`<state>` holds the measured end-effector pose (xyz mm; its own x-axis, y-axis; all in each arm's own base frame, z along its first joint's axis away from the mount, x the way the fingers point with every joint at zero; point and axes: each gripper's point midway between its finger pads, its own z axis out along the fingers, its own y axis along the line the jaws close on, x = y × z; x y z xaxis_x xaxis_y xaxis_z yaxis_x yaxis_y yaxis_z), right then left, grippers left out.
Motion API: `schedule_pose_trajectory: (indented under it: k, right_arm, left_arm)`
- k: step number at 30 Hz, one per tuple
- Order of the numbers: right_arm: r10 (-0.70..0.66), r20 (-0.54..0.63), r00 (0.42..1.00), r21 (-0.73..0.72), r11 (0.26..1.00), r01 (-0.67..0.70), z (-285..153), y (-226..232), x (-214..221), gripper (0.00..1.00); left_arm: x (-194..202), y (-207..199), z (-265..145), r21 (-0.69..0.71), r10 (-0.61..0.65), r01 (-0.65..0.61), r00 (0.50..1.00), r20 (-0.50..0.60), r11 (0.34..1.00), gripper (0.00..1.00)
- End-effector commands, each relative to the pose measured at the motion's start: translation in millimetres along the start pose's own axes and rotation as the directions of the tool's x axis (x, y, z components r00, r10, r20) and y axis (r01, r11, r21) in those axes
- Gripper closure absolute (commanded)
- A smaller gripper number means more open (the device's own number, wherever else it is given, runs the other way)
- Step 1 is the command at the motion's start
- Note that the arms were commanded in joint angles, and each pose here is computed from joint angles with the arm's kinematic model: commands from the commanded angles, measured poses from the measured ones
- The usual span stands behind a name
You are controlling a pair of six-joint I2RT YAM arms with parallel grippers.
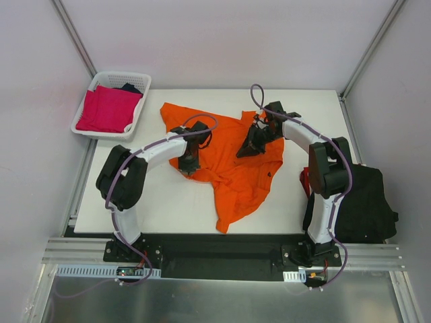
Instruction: Fold and stack the t-shirts
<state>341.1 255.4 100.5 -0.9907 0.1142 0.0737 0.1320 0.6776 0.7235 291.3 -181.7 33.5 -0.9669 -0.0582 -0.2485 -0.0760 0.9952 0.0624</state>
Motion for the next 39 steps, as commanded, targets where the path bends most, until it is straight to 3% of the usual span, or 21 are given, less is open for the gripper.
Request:
schedule_pose_trajectory:
  k: [1,14,35,37,39]
  right_arm:
    - [-0.022,-0.01,1.0,-0.014,1.0,0.021,4.3,6.4,0.3,0.86]
    - [-0.018,-0.032,0.999,-0.02,1.0,0.018,18.4,6.1,2.3,0.86]
    - [-0.01,-0.058,0.998,-0.007,1.0,0.009,27.0,-1.1,7.5,0.86]
    - [-0.01,-0.062,0.998,-0.008,1.0,0.01,28.5,-1.1,7.2,0.86]
    - [-0.011,-0.062,0.998,-0.011,1.0,0.011,28.8,0.9,6.2,0.86]
  left_arm:
    - [-3.8,10.8,-41.1,0.021,0.001,-0.002,0.998,0.055,1.0,1.0]
    - [33.5,37.7,-90.5,0.056,-0.024,0.023,1.0,0.014,0.998,1.0]
    - [127.3,88.5,-115.2,0.027,-0.066,0.071,0.985,-0.161,0.997,0.97]
    - [132.8,90.6,-113.3,0.019,-0.071,0.075,0.982,-0.178,0.997,0.94]
    - [137.9,91.9,-108.7,0.005,-0.076,0.079,0.977,-0.198,0.997,0.78]
